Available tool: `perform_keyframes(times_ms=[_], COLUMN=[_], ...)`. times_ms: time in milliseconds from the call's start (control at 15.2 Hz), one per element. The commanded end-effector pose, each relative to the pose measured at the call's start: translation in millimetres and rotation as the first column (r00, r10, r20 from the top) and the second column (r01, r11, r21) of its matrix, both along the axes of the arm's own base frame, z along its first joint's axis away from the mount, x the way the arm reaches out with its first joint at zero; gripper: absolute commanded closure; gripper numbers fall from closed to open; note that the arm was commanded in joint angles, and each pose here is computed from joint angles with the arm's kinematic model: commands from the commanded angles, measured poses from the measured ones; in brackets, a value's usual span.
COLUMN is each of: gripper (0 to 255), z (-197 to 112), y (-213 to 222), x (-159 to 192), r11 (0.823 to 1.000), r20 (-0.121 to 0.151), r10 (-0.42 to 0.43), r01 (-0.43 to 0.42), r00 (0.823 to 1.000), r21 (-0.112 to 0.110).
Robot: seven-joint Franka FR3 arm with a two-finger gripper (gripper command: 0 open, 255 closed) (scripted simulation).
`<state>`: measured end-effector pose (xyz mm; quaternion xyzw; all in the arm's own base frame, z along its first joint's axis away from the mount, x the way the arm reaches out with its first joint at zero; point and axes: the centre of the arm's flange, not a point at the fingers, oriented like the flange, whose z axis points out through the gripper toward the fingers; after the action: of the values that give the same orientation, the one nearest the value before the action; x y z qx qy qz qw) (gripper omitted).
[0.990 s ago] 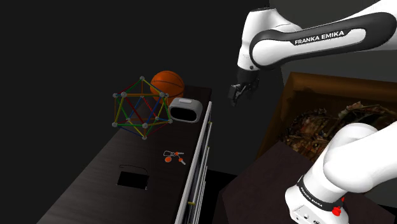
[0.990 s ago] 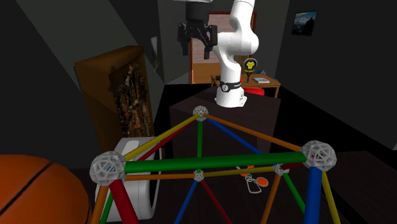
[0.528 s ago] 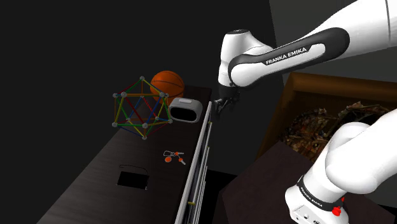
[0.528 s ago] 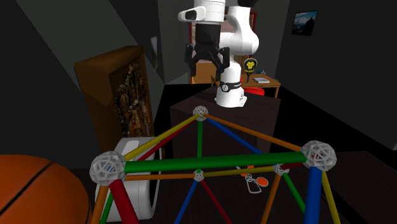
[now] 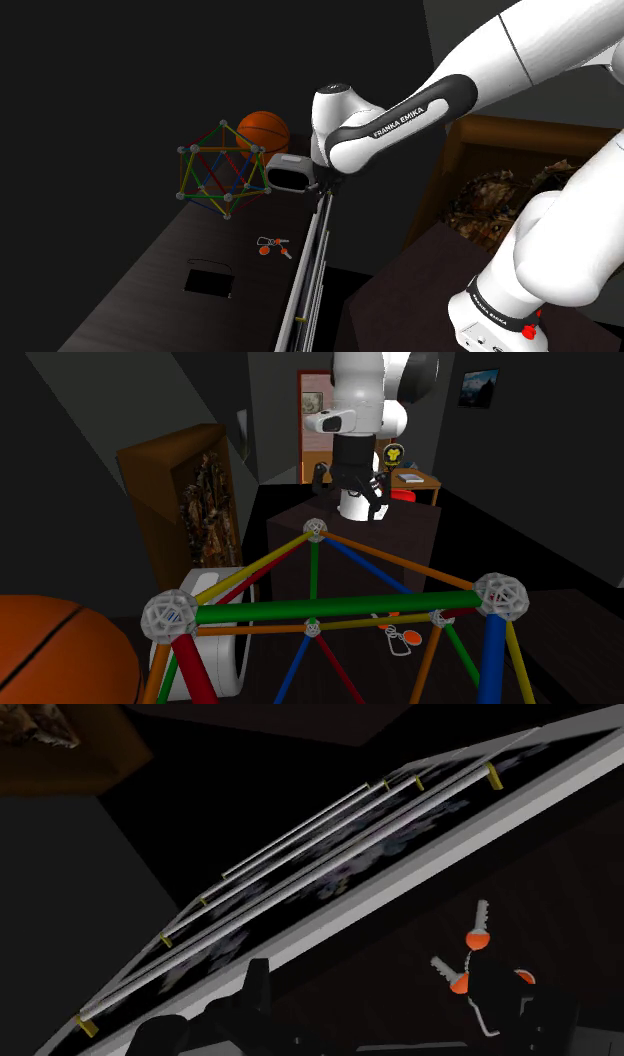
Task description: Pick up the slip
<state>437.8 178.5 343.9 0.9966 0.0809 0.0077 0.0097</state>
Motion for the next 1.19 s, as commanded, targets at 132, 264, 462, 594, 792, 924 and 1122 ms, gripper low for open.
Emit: perform_keyframes(times_ms=[132,264,462,594,792,924,1122], gripper=[0,0,0,0,0,0,0], z=[-35,-53,-78,-96,-115,-125,-141], y=[35,54,82,101,123,123,123], x=[12,16,22,26,29,29,29], r11=[0.999,0.997,0.993,0.99,0.985,0.985,0.985], r20=[-0.005,-0.007,-0.01,-0.012,-0.014,-0.014,-0.014], r10=[0.052,0.078,0.117,0.142,0.171,0.171,0.171], r01=[-0.052,-0.078,-0.117,-0.142,-0.171,-0.171,-0.171], r00=[0.999,0.997,0.993,0.99,0.985,0.985,0.985], r21=[0.008,0.012,0.018,0.022,0.026,0.026,0.026])
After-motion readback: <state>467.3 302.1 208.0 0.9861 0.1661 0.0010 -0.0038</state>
